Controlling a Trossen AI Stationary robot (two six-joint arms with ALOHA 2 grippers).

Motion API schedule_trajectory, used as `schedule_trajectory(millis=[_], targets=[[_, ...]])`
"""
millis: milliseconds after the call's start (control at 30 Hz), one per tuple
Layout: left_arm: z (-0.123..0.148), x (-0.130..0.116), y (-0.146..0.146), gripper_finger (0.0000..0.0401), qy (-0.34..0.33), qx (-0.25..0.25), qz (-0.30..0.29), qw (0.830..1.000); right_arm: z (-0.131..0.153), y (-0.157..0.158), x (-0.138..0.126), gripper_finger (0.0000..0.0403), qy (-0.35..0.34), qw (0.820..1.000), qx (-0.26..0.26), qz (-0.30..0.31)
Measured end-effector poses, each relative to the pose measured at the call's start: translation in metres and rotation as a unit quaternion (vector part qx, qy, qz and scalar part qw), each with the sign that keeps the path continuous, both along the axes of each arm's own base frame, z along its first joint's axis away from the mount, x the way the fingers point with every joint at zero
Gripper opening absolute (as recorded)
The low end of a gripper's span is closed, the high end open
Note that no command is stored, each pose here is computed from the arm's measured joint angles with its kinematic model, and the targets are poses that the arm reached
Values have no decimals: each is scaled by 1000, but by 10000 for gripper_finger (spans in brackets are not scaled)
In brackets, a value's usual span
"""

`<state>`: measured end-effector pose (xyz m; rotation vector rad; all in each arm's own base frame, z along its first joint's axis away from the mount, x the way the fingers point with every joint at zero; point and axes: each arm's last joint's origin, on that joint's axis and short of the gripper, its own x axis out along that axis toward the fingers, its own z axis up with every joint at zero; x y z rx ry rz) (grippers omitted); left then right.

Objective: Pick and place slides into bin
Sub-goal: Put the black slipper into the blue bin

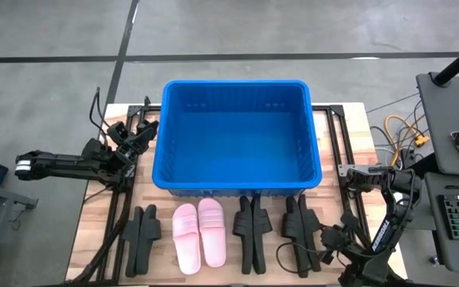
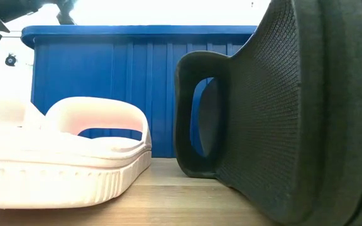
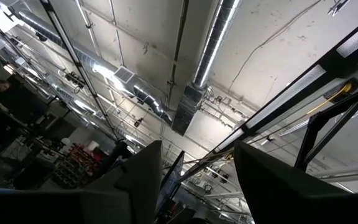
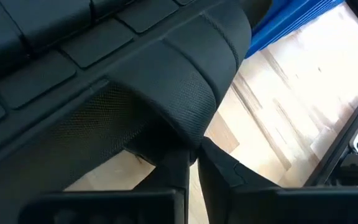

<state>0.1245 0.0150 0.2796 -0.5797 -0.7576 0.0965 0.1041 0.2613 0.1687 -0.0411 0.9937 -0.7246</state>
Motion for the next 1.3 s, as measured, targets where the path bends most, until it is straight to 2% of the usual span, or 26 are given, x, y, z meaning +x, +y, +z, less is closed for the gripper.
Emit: schedule_trajectory(millis=[233, 500, 800, 967, 1133, 1300], targets=[[0, 0, 0, 183, 0, 0, 0, 1000, 6, -1, -1, 14, 18, 1000, -2, -14], [0, 0, 0, 183, 0, 0, 0, 1000, 43, -5, -4, 13, 31, 999, 19, -24], [-1, 1, 0, 183, 2, 0, 0, 1000, 88, -22, -10, 12, 4, 994, 110, -24], [-2, 3, 0, 183, 10, -1, 0, 1000, 116, -41, -17, 12, -16, 984, 176, -35], [-4, 6, 0, 183, 18, -1, -1, 1000, 149, -59, -21, 12, -72, 967, 243, -30], [-4, 6, 0, 183, 17, -1, -1, 1000, 186, -72, -19, 12, -199, 941, 275, 2]])
